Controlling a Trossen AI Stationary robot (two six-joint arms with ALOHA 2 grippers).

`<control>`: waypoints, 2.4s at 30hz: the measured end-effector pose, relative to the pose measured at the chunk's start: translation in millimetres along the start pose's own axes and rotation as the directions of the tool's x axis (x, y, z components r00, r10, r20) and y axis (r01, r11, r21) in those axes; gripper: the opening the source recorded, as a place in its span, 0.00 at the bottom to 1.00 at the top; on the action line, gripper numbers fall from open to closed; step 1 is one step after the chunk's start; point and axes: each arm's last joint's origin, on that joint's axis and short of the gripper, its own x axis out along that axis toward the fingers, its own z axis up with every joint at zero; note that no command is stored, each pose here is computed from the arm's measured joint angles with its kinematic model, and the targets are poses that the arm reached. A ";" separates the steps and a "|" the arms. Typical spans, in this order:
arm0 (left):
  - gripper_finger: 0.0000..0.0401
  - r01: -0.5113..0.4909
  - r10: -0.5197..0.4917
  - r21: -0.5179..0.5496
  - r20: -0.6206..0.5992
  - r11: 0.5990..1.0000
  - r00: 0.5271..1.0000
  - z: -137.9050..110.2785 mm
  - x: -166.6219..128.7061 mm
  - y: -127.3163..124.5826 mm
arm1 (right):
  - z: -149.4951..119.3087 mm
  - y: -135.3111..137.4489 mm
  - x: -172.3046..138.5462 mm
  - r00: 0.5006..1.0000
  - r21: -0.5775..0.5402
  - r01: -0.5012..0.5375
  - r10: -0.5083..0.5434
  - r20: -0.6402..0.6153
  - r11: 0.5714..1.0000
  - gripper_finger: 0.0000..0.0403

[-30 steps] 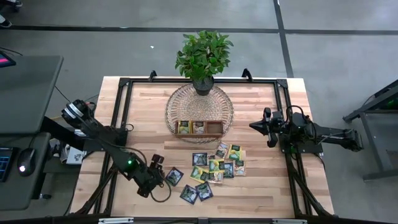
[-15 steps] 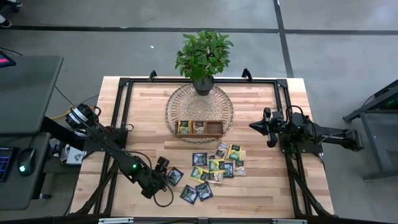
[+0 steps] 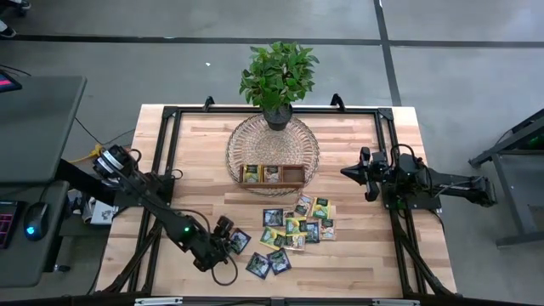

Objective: Pick & Place Tea
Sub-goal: Put the violet tea bag into the right section of the wooden organizer

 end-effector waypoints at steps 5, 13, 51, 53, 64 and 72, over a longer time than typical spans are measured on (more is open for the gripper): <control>0.46 -0.005 0.005 0.003 0.000 1.000 1.000 0.0 5.2 -1.4 | 0.0 0.0 0.0 1.000 0.000 0.000 0.000 0.000 1.000 0.00; 0.46 -0.025 0.025 0.004 -0.004 1.000 1.000 -0.2 8.0 -1.3 | 0.0 0.0 0.0 1.000 0.000 0.000 0.000 0.000 1.000 0.00; 0.21 0.021 -0.020 -0.160 0.010 0.987 1.000 -20.1 36.7 8.4 | 0.0 0.0 0.0 1.000 0.000 0.000 0.000 0.000 1.000 0.00; 0.13 0.030 -0.028 -0.165 0.013 0.986 1.000 -21.1 37.1 8.1 | -0.1 0.0 0.0 1.000 0.000 0.000 0.000 0.000 1.000 0.00; 0.00 0.041 -0.038 -0.238 0.016 0.970 0.999 -16.6 34.8 8.0 | -0.1 0.0 0.0 1.000 0.000 0.000 0.000 -0.001 1.000 0.00; 0.00 -0.004 0.006 -0.247 0.006 0.969 1.000 -2.0 19.4 12.8 | 0.0 0.0 0.0 1.000 0.000 0.000 0.000 0.000 1.000 0.00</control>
